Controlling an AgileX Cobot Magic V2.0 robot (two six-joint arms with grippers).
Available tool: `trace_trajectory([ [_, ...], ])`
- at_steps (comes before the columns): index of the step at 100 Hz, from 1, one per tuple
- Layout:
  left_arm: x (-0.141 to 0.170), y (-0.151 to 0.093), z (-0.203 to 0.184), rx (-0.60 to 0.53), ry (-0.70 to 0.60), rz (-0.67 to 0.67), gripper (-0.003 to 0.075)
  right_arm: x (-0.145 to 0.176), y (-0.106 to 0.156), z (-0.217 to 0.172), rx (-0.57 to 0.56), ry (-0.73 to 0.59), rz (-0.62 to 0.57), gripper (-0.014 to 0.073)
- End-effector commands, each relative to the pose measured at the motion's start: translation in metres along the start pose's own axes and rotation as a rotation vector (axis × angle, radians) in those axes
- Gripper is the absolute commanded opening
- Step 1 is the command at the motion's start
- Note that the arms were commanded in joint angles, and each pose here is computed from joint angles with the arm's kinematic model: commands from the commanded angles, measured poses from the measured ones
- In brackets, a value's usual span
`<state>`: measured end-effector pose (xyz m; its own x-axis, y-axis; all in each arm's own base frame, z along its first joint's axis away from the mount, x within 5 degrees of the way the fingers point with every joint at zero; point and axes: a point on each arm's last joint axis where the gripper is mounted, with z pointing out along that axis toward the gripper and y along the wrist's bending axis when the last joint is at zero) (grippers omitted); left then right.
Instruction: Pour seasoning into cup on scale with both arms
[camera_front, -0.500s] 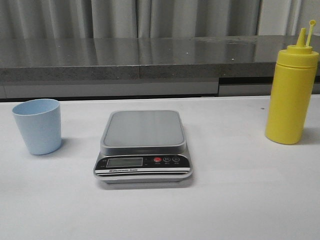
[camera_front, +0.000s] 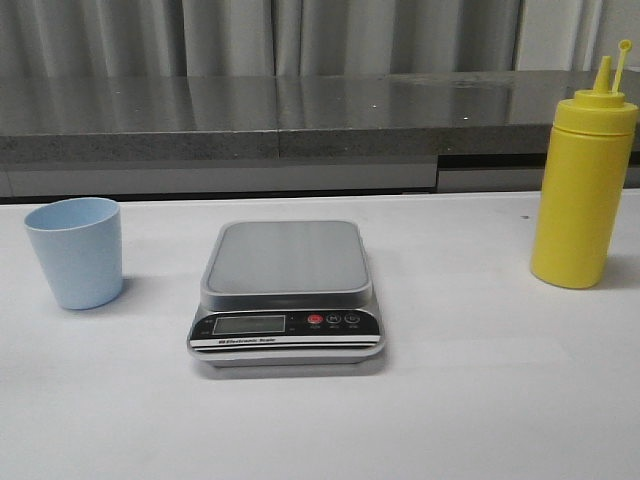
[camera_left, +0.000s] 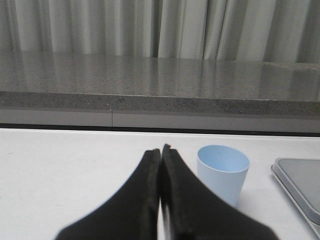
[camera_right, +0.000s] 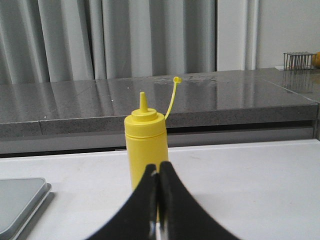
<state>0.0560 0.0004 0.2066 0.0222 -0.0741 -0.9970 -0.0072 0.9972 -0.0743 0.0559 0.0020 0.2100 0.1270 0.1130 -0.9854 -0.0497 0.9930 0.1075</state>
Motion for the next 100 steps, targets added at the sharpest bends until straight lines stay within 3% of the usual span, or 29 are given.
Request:
trace_trajectory([
  [1,0.004,0.0,-0.001,0.013,-0.069,-0.01,-0.002,-0.015,0.001,-0.003,-0.009,-0.121,-0.007,-0.0067],
  [24,-0.013,-0.001,-0.003,0.016,-0.084,-0.018,-0.0021,-0.015,0.001,-0.003,-0.009,-0.121,-0.007,-0.0067],
  [48,-0.067,-0.006,0.003,0.014,-0.01,-0.017,-0.0021,-0.015,0.001,-0.003,-0.009,-0.121,-0.007,-0.0067],
  [71,-0.114,-0.009,0.042,-0.002,0.225,0.055,-0.002,-0.015,0.001,-0.003,-0.009,-0.121,-0.007,-0.0067],
  [91,-0.133,-0.011,0.097,-0.011,0.429,0.086,-0.0016,-0.015,0.001,-0.003,-0.009,-0.121,-0.007,-0.0067],
  [100,-0.137,-0.011,0.123,-0.014,0.512,0.086,0.0046,-0.015,0.001,-0.003,-0.009,-0.121,-0.007,-0.0067],
])
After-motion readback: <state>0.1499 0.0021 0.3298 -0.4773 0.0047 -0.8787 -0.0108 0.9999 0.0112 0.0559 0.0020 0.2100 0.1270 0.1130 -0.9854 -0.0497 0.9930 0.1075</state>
